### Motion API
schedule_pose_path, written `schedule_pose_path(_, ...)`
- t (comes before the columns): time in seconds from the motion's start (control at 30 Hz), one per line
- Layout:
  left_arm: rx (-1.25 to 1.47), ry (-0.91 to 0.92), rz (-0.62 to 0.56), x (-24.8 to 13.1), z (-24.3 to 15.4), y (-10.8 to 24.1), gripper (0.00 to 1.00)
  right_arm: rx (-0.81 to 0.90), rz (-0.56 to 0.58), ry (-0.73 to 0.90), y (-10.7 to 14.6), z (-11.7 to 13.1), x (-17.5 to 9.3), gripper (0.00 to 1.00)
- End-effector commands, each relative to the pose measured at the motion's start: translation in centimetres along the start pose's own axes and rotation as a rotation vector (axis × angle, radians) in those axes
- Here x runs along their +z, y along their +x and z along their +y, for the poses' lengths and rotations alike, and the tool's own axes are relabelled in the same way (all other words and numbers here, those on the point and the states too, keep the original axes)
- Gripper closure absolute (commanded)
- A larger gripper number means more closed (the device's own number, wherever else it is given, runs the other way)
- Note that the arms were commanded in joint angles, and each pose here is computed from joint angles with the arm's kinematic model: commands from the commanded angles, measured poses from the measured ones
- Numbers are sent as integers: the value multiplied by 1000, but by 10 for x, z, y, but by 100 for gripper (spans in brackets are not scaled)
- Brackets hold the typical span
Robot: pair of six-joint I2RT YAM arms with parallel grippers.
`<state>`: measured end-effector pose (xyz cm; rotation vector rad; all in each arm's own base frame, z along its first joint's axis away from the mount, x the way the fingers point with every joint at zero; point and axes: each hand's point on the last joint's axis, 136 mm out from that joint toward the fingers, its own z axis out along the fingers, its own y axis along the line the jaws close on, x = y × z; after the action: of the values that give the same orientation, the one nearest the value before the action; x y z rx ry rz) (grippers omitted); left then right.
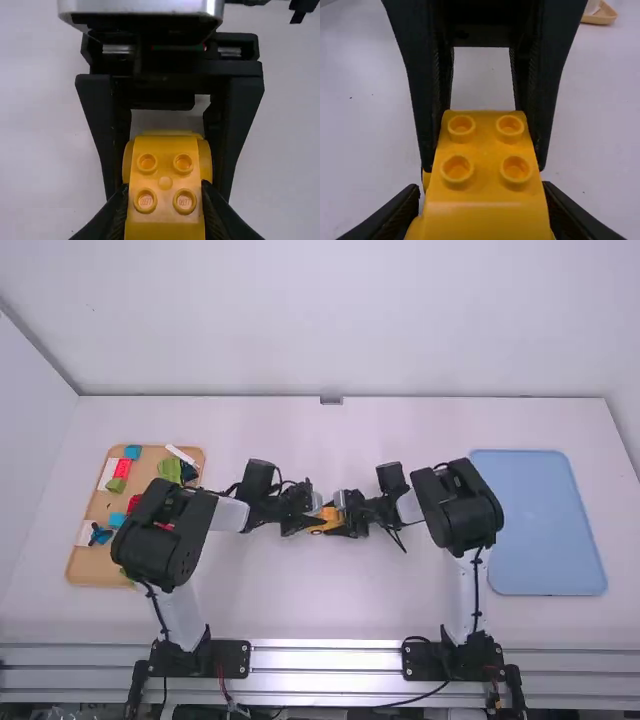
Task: Assemble lego blocks to make yellow taxi
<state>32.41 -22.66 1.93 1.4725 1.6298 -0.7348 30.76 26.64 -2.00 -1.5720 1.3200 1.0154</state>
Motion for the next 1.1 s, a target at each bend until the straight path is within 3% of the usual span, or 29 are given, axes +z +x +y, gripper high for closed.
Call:
schedule_pose_path(0.0, -55, 44, 158, 18, -31, 39, 98, 20, 39, -7, 9, 5, 9, 48)
schedule_pose_path(0.13, -70, 43, 180, 17, -31, 44, 96, 19, 39, -7, 9, 5, 9, 48)
schedule_pose_path(0.23, -73, 48, 152, 16, -30, 40, 83, 20, 39, -7, 9, 5, 9, 48)
schedule_pose_path(0.37, -39, 54, 92, 19, -29, 27, 73, 19, 39, -7, 9, 5, 9, 48)
schedule_pose_path(0.83, 24, 36, -139, -6, -4, -5, 56, 27, 69, 11, 15, 2, 8, 47)
schedule_pose_path(1.07, 33, 10, -252, -38, 11, -13, 48, 25, 118, 41, 23, -3, 7, 47)
